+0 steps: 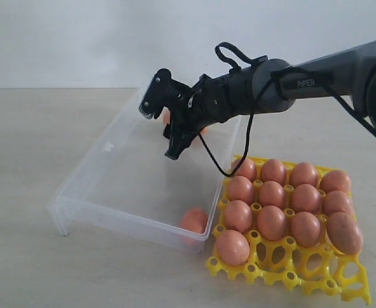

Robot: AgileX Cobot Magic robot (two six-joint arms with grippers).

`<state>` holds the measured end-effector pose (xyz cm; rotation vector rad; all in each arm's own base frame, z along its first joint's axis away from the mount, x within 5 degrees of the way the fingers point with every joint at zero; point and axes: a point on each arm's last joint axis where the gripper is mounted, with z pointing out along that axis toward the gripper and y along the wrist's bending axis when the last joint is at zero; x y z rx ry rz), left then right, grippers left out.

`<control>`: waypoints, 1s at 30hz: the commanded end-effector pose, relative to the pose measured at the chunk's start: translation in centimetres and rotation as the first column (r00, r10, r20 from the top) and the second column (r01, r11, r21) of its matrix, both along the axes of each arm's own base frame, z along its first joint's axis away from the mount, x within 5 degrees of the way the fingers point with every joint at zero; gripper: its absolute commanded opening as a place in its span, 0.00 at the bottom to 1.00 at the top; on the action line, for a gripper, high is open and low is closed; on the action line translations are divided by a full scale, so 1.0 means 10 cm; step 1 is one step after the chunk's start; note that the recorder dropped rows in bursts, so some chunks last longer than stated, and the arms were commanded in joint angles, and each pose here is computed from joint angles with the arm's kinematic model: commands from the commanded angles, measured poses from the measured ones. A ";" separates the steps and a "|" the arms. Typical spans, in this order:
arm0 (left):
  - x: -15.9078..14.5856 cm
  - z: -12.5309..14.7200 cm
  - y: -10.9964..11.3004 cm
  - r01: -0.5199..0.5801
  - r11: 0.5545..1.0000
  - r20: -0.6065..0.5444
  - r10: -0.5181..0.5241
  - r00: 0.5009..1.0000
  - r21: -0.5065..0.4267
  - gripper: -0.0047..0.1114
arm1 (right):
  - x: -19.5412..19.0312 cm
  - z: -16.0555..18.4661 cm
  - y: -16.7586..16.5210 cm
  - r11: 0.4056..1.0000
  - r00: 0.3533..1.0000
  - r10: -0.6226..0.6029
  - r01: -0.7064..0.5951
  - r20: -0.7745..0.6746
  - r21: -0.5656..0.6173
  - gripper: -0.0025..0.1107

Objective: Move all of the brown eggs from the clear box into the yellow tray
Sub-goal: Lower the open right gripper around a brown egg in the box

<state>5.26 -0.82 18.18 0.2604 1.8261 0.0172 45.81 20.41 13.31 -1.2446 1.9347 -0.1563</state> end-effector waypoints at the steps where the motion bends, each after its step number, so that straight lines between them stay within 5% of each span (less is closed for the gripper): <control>1: 0.00 -0.01 0.00 -0.007 1.000 0.002 0.007 1.000 -0.011 0.08 | 0.09 -0.04 -0.23 0.998 0.997 -0.069 0.070 -0.024 0.010 0.51; 19: 0.00 -0.01 0.00 -0.007 1.000 0.002 0.007 1.000 -0.011 0.08 | 0.12 -0.31 -0.43 0.990 0.981 -0.139 0.138 -0.135 -0.012 0.50; 22: 0.00 -0.01 0.00 -0.007 1.000 0.002 0.007 1.000 -0.011 0.08 | 0.11 -0.31 -0.43 0.990 0.980 -0.139 0.138 -0.140 -0.014 0.37; 26: 0.00 -0.01 0.00 -0.007 1.000 0.002 0.007 1.000 -0.011 0.08 | 0.07 -0.30 -0.45 0.990 0.971 -0.142 0.137 -0.190 -0.040 0.05; 30: 0.00 -0.01 0.00 -0.007 1.000 0.002 0.007 1.000 -0.011 0.08 | -0.01 -0.23 -0.44 0.988 0.951 -0.153 0.139 -0.267 -0.072 0.02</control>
